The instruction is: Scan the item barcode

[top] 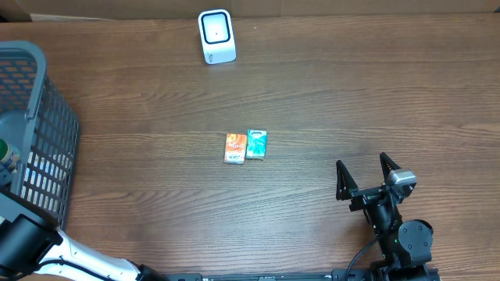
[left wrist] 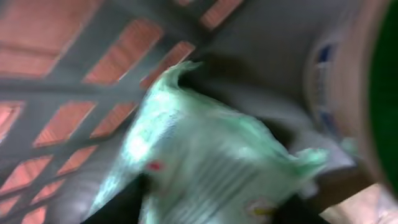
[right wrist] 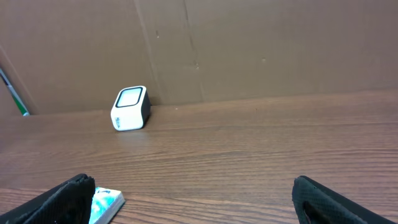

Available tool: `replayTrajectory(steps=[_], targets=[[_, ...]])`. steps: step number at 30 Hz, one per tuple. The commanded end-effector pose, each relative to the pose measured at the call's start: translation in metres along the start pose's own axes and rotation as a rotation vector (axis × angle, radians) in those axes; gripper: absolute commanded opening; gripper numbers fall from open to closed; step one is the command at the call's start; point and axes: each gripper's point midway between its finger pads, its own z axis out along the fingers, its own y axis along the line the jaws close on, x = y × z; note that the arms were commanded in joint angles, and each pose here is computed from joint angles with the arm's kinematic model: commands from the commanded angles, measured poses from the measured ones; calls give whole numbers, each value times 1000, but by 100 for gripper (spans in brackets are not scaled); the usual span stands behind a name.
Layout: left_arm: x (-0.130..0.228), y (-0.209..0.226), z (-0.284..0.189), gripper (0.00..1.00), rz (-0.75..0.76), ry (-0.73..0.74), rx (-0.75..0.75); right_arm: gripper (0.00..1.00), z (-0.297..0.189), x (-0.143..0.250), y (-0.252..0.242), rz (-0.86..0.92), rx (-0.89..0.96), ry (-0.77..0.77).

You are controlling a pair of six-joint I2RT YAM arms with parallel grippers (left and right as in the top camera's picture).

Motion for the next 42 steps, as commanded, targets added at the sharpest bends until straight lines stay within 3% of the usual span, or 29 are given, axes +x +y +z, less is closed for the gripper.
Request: replayTrajectory(steps=[1, 2, 6, 14, 30, 39, 40, 42], targets=[[29, -16, 30, 24, 60, 107, 35, 100, 0, 2, -1, 3, -1, -4], [30, -16, 30, 16, 61, 111, 38, 100, 0, 2, -1, 3, -1, -4], [34, -22, 29, 4, 65, 124, 68, 100, 0, 2, -1, 3, -1, -4], [38, -19, 17, 4, 52, 141, 69, 100, 0, 2, -1, 3, -1, -4], [-12, 31, -113, 4, -126, -182, 19, 100, 0, 2, -1, 3, -1, -5], [2, 30, -115, 4, -113, -135, 25, 100, 0, 2, -1, 3, -1, -5], [3, 29, -114, 10, -112, -132, 25, 100, 0, 2, -1, 3, -1, -4], [4, 28, -111, 45, -104, -132, 24, 100, 0, 2, -1, 3, -1, -5]])
